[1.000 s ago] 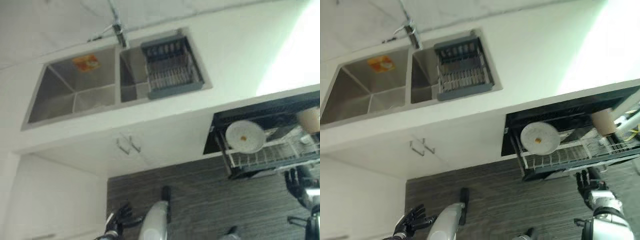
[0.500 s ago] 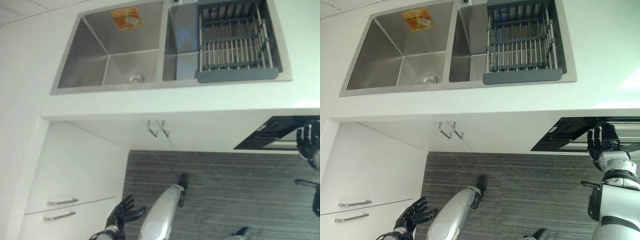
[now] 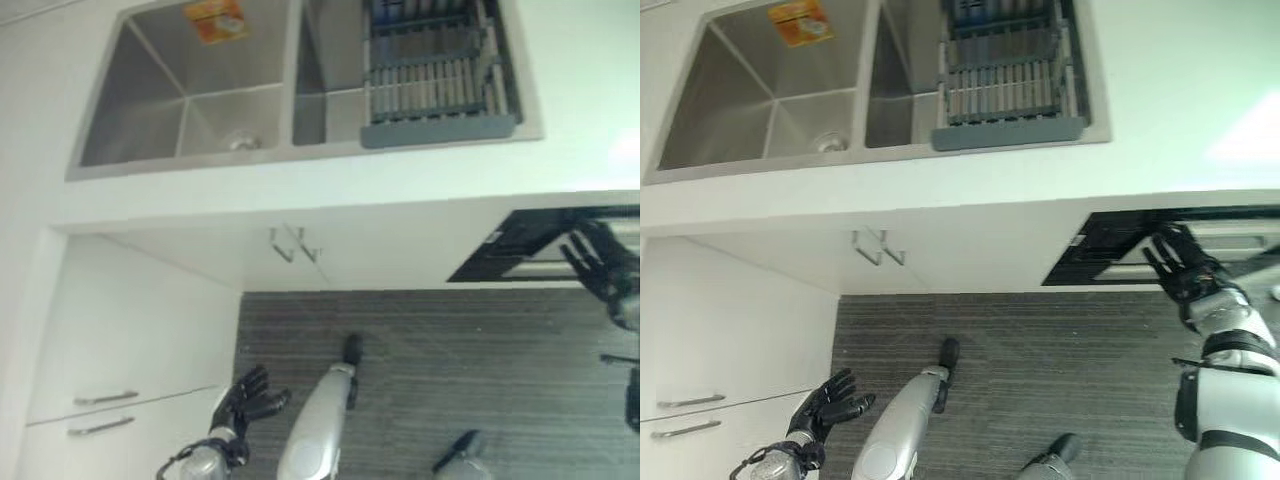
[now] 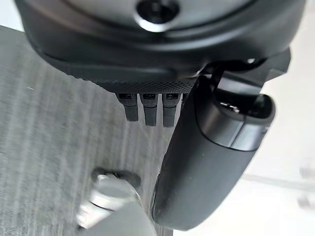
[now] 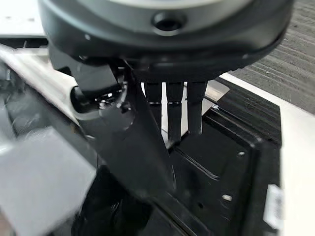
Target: Place the dishes in the dishwasher.
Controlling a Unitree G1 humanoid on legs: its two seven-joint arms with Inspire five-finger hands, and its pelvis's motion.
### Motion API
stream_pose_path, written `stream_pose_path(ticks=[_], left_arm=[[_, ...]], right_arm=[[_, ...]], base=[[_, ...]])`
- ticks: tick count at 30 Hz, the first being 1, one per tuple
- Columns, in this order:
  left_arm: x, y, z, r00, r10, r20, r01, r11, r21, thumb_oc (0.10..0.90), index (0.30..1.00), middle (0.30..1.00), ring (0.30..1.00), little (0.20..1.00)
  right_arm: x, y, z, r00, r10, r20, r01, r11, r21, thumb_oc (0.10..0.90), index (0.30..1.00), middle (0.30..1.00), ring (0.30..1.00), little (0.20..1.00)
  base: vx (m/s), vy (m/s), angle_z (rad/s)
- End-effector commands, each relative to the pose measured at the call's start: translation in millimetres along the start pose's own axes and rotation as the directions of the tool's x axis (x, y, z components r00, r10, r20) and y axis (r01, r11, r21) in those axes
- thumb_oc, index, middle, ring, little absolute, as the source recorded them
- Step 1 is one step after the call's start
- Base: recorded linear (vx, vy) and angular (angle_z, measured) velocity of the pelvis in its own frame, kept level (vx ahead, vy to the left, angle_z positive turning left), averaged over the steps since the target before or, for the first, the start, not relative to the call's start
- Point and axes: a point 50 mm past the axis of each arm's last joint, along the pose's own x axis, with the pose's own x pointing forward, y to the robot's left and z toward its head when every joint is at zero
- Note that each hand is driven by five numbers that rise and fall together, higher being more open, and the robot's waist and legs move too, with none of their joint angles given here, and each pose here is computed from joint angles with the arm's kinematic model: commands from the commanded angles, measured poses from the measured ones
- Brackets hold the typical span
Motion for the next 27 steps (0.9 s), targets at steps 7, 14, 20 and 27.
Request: stream_pose_path(ticks=[7,14,20,27], left_arm=[[4.6,17.5,30.4,0.991,0.054,0.118,-0.052,0.998,-0.022,0.800,0.900,0.900,0.900,0.900],[18.4,9.8,43.4,0.985,0.112,0.130,-0.108,0.994,-0.033,0.800,0.900,0.900,0.900,0.900],[26.5,7.9,38.2,0.986,0.158,0.058,-0.153,0.985,-0.077,0.800,0.900,0.900,0.900,0.900],[19.2,6.4,-0.5,0.981,0.153,-0.115,-0.161,0.985,-0.058,0.800,0.900,0.900,0.900,0.900]], right_arm=[[-1.2,63.4,-8.8,0.938,0.326,0.122,-0.250,0.875,-0.414,0.800,0.900,0.900,0.900,0.900],[-9.8,24.8,-82.8,0.974,0.226,-0.016,-0.208,0.862,-0.462,0.800,0.900,0.900,0.900,0.900],[-26.9,-16.0,-142.9,0.975,0.116,-0.189,-0.197,0.843,-0.501,0.800,0.900,0.900,0.900,0.900],[-69.3,-69.1,-206.8,0.925,-0.035,-0.379,-0.192,0.817,-0.543,0.800,0.900,0.900,0.900,0.900]], base=[[-0.11,-0.097,-0.39],[-0.07,-0.061,-0.28],[0.03,-0.010,-0.18],[0.12,0.043,0.06]])
